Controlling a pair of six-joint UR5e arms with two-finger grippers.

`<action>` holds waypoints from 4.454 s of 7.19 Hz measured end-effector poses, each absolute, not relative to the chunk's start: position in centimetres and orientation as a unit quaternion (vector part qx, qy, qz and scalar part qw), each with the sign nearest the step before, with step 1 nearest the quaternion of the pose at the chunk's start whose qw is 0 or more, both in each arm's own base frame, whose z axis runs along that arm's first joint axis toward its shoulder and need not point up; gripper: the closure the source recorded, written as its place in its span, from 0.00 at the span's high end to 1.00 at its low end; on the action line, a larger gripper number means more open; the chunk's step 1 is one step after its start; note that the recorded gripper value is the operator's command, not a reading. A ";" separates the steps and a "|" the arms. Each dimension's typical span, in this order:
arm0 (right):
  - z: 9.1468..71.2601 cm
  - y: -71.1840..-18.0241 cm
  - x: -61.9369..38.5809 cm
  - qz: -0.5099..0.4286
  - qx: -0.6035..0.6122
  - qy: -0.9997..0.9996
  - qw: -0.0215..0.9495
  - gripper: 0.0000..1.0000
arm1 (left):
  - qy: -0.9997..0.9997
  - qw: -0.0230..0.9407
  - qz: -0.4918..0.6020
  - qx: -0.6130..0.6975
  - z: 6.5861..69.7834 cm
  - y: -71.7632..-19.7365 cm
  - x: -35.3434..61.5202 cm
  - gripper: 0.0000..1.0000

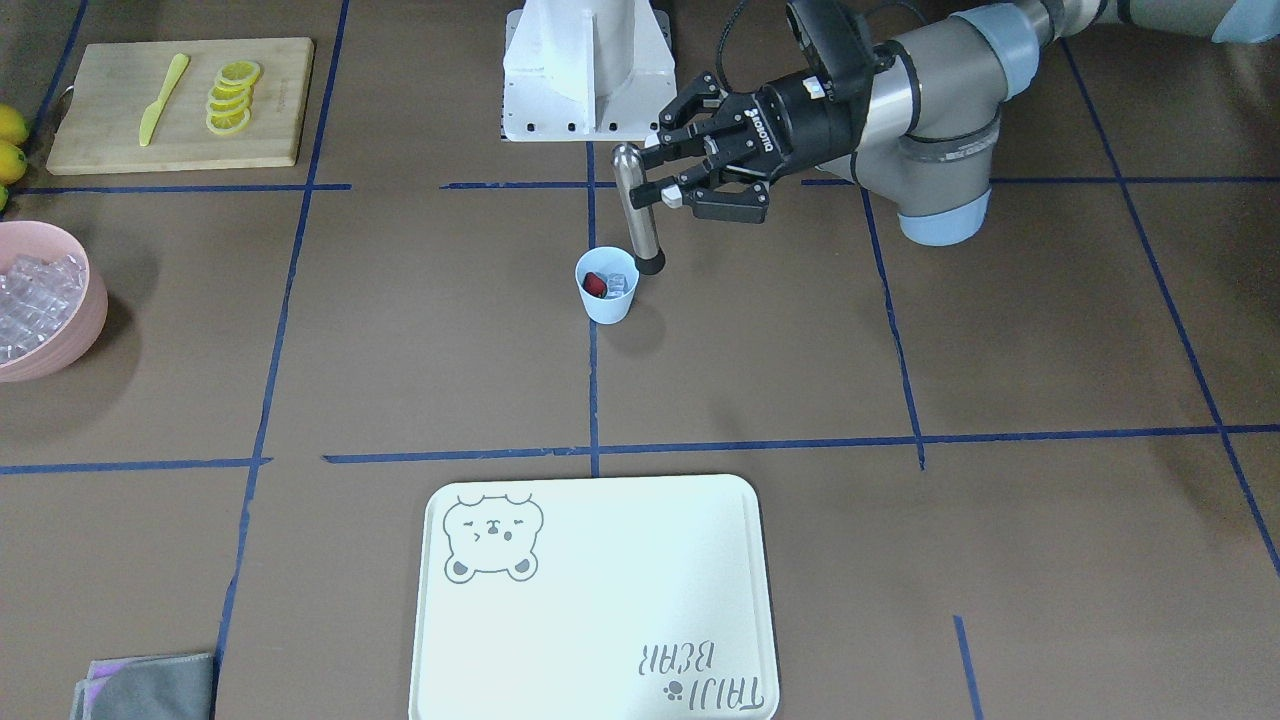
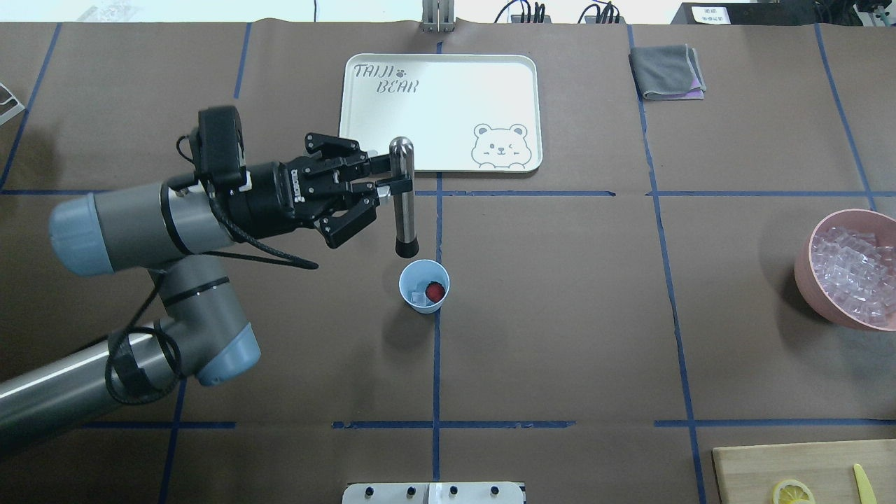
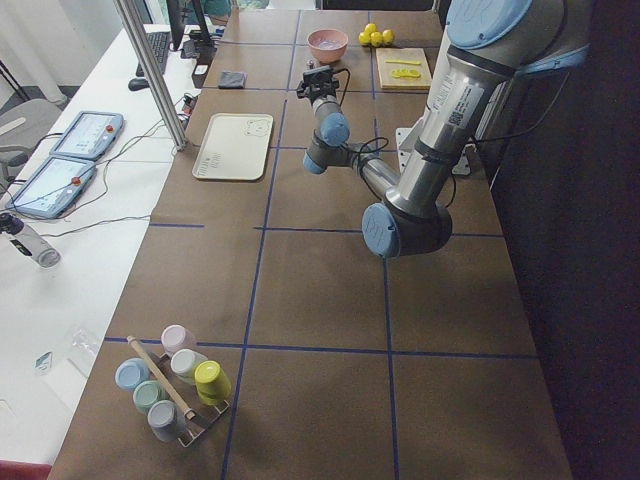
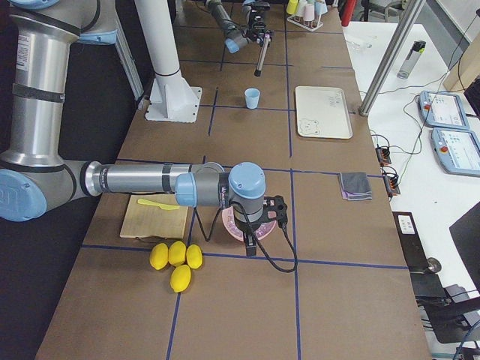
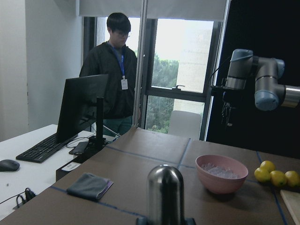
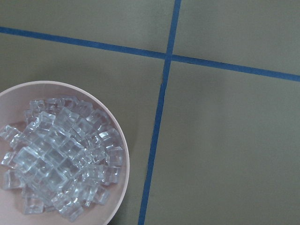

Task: Mash ice and strawberries in cup
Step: 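Carry the pestle with the left gripper and insert it into the blue cup, then press the pestle down into the cup with the left gripper to mash, then lift the pestle out of the cup with the left gripper and withdraw, then set the pestle back down by the cup rack and open the left gripper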

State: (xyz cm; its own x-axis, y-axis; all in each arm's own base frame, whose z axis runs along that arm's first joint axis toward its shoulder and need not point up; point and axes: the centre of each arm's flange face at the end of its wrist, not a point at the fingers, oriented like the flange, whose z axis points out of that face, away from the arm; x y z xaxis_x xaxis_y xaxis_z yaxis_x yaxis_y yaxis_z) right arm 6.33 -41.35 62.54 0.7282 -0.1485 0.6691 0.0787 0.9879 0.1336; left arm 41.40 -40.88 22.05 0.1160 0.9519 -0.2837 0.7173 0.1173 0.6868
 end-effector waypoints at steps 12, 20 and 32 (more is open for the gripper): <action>62.6 -41.3 6.4 -0.062 0.048 -0.362 0.929 1.00 | 0.626 0.396 0.133 0.658 28.9 -36.7 51.2 0.00; 62.4 -41.5 6.4 -0.063 0.050 -0.361 0.929 1.00 | 0.612 0.468 0.108 0.628 21.5 -40.6 44.8 0.00; 62.7 -41.5 6.4 -0.062 0.048 -0.361 0.929 1.00 | 0.297 0.934 0.114 0.163 25.0 -49.6 23.0 0.02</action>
